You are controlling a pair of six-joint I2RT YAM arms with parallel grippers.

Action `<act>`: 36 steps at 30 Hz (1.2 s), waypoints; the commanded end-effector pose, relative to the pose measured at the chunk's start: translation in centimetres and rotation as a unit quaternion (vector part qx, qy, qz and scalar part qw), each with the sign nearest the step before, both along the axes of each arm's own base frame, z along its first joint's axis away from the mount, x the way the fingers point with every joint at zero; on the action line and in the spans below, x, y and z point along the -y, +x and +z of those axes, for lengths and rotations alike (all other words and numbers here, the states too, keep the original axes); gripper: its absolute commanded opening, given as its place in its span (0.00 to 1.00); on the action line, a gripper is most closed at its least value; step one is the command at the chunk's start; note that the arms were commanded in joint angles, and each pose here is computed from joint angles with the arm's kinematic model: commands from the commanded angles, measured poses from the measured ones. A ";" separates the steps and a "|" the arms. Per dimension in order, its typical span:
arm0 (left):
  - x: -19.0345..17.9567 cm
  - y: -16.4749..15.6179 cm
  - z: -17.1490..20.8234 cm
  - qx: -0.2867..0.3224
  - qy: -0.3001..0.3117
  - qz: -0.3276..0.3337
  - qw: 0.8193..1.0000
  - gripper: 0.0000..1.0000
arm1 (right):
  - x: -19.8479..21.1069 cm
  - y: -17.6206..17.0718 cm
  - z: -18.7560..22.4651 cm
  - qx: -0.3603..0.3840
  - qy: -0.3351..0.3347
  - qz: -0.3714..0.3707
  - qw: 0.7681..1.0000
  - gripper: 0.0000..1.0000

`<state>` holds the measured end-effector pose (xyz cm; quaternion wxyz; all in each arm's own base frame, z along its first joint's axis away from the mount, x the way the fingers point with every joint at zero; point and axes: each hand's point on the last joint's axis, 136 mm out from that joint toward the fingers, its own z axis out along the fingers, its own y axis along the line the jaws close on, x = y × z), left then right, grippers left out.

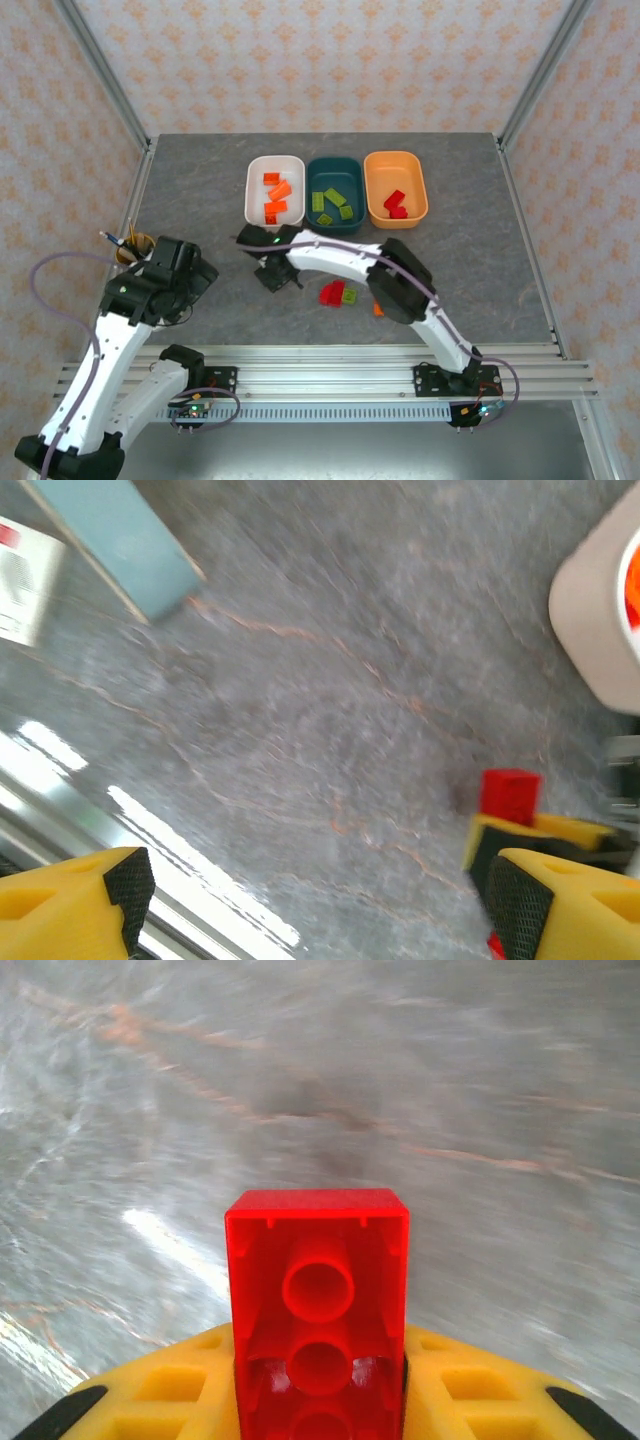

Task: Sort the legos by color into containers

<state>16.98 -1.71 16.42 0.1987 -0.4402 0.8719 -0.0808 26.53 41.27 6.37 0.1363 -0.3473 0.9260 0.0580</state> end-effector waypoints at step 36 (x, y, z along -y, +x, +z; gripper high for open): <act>24.3 18.5 1.7 0.039 -0.070 -0.337 0.938 0.89 | 35.9 22.1 3.0 0.075 -0.195 -0.476 0.854 0.37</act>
